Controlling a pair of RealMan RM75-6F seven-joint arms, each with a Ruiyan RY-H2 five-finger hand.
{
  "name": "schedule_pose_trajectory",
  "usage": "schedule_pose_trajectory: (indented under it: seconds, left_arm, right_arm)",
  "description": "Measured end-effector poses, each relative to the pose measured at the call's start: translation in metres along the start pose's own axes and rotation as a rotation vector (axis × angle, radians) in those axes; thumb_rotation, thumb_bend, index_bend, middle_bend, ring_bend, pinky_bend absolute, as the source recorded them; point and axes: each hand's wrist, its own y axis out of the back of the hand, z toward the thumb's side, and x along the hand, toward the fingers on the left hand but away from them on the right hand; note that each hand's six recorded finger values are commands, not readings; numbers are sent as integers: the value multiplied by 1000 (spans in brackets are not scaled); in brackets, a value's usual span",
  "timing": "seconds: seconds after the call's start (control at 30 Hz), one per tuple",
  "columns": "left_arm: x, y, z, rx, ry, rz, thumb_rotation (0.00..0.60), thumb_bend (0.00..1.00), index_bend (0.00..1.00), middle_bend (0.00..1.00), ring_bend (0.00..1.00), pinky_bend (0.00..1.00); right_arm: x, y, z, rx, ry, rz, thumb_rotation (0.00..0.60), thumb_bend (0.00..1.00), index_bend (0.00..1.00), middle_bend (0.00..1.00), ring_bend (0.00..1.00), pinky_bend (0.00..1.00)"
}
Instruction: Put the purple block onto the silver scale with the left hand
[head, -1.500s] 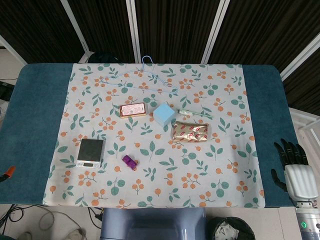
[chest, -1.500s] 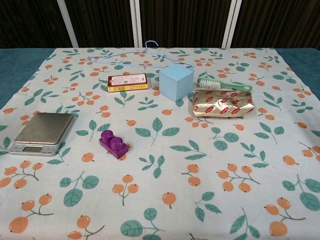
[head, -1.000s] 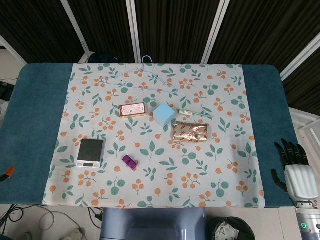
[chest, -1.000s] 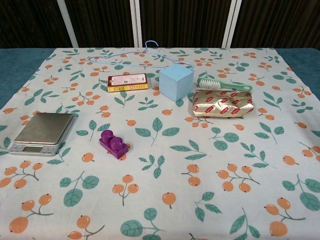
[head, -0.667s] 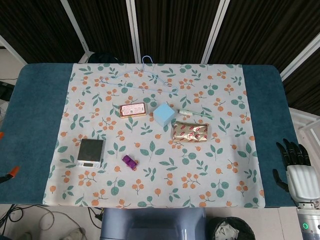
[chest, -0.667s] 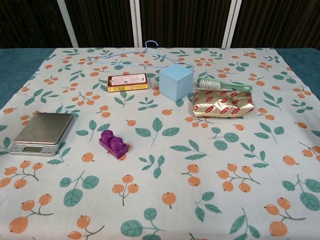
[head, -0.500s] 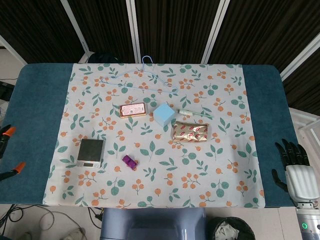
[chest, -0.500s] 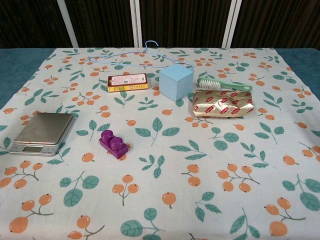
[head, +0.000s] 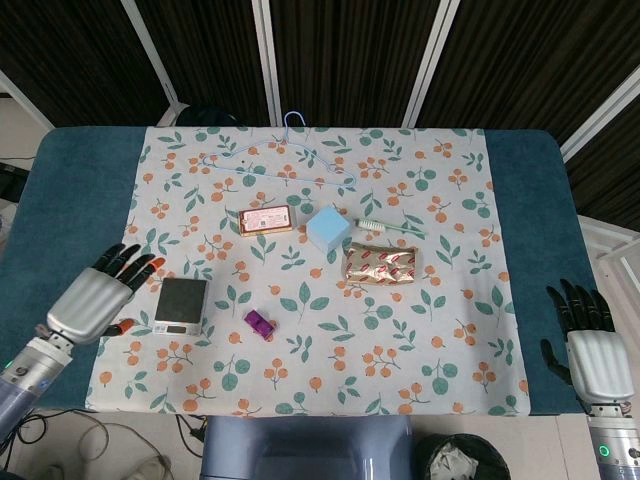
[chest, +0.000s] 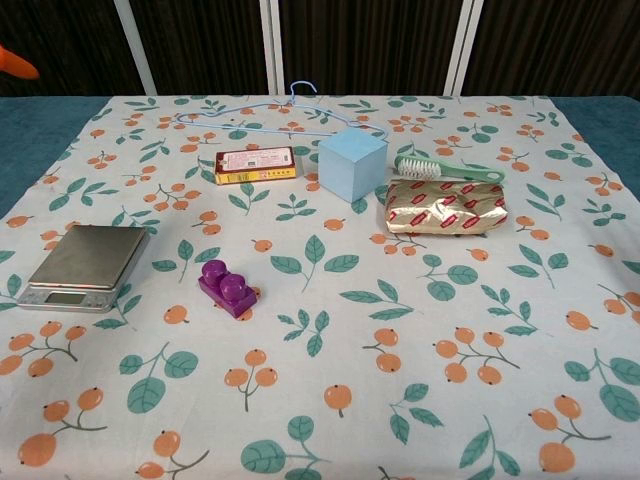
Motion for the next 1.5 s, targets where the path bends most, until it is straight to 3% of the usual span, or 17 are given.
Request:
schedule_pose_trajectory:
  seconds: [0.67,1.3,1.5]
  left_arm:
    - [83,-31,100,31,-143,-62,600,151,172,259,90,178]
    - [120,-52,166,47,-208,-42,600,162,272,293,104,210]
    - [126,-62,179,59,-218,-42,600,177,329,353,157,256]
  right_arm:
    - [0,-1,0,5,-6,4,600,481,72,34,25,0]
    - [-1,4,-8,-15,-25,-10,600,481,72,34,25,0]
    - [-1,5,-11,-20,-32,-11,600,481,72,34,25,0]
